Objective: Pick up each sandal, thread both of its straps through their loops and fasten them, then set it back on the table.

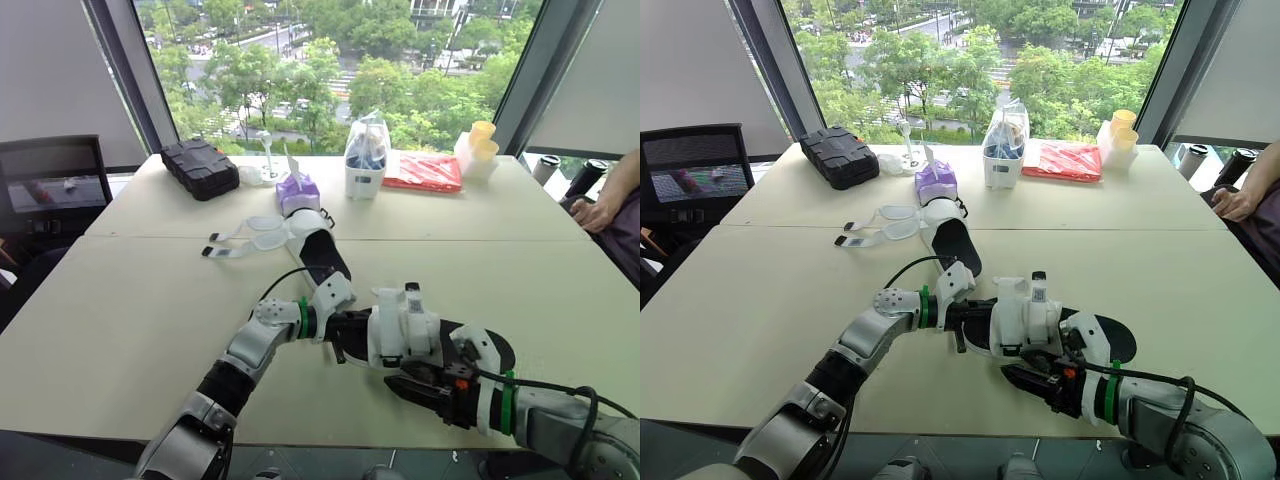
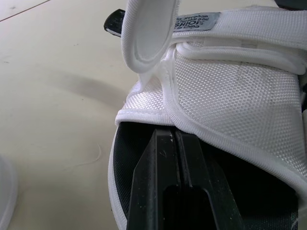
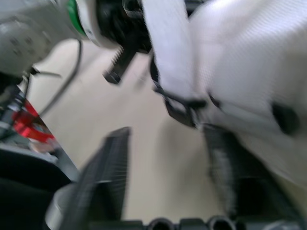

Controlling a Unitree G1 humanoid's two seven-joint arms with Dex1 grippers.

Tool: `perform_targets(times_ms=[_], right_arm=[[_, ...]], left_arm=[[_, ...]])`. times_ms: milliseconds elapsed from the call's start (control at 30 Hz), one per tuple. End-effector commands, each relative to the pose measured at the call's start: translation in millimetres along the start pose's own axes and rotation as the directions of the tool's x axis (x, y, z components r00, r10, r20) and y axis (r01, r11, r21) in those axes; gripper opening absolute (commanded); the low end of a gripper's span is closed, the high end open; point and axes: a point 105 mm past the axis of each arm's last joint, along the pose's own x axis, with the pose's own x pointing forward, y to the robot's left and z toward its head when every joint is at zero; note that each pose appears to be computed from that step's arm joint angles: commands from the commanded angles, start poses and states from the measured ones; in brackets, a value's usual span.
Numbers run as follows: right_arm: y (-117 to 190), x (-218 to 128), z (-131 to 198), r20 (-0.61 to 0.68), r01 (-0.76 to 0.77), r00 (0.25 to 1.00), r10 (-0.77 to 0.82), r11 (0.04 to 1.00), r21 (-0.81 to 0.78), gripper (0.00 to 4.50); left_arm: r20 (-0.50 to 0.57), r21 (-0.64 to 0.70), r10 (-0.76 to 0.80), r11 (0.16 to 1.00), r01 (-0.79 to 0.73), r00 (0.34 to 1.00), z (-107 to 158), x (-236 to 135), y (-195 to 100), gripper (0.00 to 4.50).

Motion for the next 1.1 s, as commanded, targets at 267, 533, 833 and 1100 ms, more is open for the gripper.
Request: perform_targets(times_ms=[267,533,833,1100], right_arm=[[6.9,-1.3,-3.0,-0.014,-0.037,0.999,0.038,0.999,0.038,0.04],[22.5,-15.2,-39.4,-0.224,-0.141,0.963,0.146,0.989,0.041,0.04],[44.5,-37.7,-35.1,-0.34,-0.293,0.904,0.259,0.955,-0.053,0.04],[28.0,-30.6,25.3,-0.14,-0.227,0.968,0.207,0.963,-0.143,0.04]], left_arm=[[0.012,0.025,-0.001,1.0,0.0,1.0,1.0,0.3,-4.2,0.0],[0.009,0.021,0.005,1.0,-0.005,1.0,-1.1,-1.2,-4.5,0.0],[-0.002,0.018,0.002,1.0,-0.002,1.0,-4.7,-2.7,-4.6,0.0],[-0.009,0.023,-0.008,1.0,0.008,1.0,-5.9,-1.0,-6.4,0.0]])
